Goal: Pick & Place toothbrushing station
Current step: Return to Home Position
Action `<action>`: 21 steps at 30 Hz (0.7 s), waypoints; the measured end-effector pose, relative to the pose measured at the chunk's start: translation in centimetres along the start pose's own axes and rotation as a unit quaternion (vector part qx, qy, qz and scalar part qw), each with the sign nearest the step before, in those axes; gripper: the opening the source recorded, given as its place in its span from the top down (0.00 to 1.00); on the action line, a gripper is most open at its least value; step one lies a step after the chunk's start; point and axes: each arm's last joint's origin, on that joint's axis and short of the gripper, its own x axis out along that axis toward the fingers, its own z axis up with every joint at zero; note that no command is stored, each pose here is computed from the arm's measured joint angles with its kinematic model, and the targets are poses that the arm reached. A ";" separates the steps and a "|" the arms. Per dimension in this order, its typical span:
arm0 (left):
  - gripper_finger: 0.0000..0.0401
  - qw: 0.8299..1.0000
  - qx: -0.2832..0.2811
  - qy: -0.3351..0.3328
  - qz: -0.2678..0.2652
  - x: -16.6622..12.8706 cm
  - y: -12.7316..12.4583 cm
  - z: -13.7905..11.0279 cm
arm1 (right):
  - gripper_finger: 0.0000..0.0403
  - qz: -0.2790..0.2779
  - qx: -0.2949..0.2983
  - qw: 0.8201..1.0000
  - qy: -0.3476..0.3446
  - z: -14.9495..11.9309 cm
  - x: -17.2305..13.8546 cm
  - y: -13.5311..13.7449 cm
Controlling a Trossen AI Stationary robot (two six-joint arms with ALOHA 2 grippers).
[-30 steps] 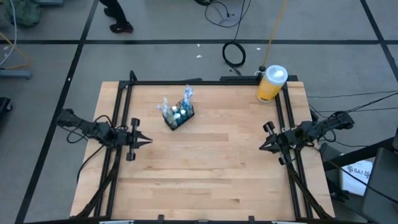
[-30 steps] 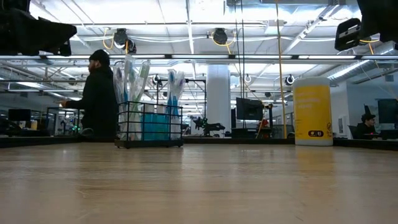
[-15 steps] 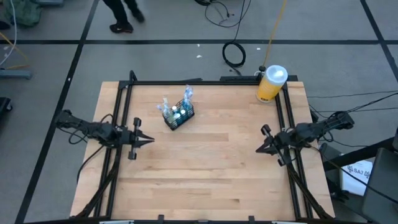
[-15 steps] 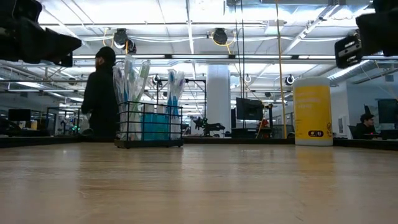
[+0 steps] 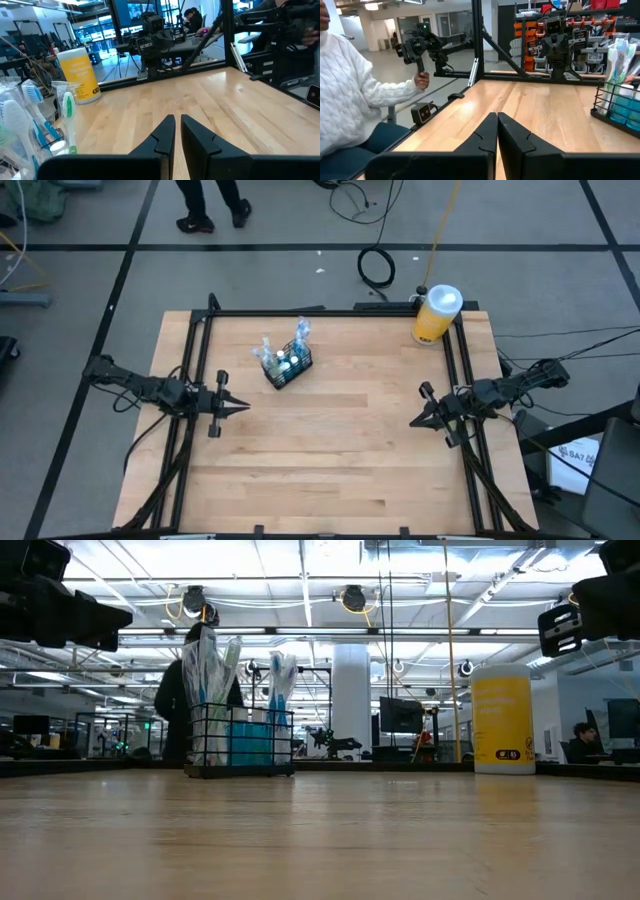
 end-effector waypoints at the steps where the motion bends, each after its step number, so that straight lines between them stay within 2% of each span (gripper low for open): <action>1: 0.91 1.000 0.000 0.000 0.000 0.0 0.0 0.0 | 0.99 0.000 0.000 1.000 0.000 0.0 0.0 0.0; 21: 0.91 1.000 -0.004 -0.001 0.001 0.0 0.0 0.0 | 0.99 0.000 0.011 1.000 0.000 0.0 0.0 0.0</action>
